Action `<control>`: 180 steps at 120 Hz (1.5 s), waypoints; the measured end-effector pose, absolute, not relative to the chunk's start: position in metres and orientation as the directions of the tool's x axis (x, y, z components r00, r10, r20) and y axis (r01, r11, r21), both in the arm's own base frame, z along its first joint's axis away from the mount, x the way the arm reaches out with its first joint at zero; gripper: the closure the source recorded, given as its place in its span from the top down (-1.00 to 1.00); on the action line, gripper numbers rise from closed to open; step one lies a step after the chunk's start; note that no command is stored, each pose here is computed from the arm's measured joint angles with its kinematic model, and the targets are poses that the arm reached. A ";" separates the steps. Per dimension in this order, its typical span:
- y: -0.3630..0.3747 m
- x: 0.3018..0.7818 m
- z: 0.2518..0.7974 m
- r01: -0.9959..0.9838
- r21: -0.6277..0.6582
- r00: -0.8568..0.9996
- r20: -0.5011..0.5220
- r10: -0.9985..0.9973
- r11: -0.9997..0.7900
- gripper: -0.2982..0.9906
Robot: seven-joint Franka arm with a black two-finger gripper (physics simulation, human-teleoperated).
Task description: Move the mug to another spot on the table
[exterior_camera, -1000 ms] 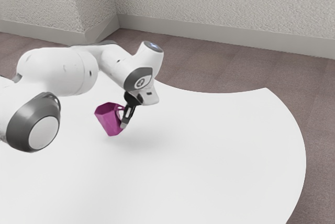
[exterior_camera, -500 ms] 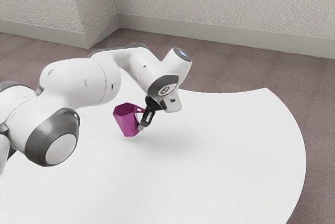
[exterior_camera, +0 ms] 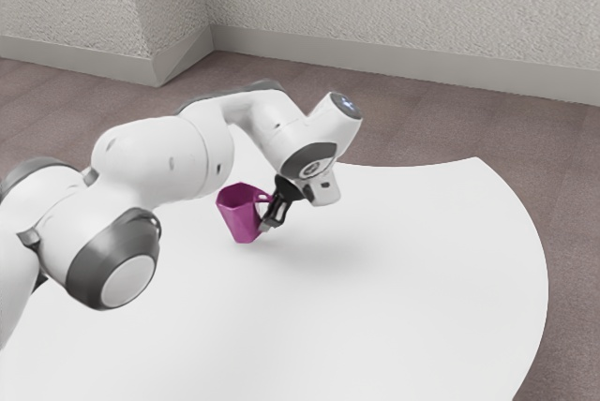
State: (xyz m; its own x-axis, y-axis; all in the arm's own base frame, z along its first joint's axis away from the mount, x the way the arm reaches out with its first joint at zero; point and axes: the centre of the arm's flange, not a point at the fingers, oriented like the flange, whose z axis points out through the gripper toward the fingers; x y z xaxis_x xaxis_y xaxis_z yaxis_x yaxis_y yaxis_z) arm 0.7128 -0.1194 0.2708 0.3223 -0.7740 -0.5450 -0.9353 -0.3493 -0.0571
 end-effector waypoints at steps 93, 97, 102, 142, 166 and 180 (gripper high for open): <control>-0.121 0.712 0.241 -0.930 -0.052 0.331 -0.555 -0.764 -0.365 -0.24; -0.121 0.712 0.241 -0.929 -0.050 0.331 -0.554 -0.764 -0.366 -0.14; -0.121 0.712 0.241 -0.929 -0.049 0.332 -0.554 -0.764 -0.368 -0.02; -0.140 0.710 0.256 -0.928 -0.055 0.345 -0.499 -0.795 -0.368 0.42; -0.145 0.706 0.372 -0.875 -0.112 0.483 -0.287 -0.827 -0.472 0.49; -0.108 0.693 0.470 -0.787 -0.146 0.616 -0.136 -0.776 -0.599 0.51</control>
State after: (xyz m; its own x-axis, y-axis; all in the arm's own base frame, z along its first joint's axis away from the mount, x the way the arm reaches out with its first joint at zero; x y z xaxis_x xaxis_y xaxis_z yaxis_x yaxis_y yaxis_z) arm 0.6928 -0.1077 0.4699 0.6159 -0.7760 -0.1361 -0.7872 -0.5991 -0.1465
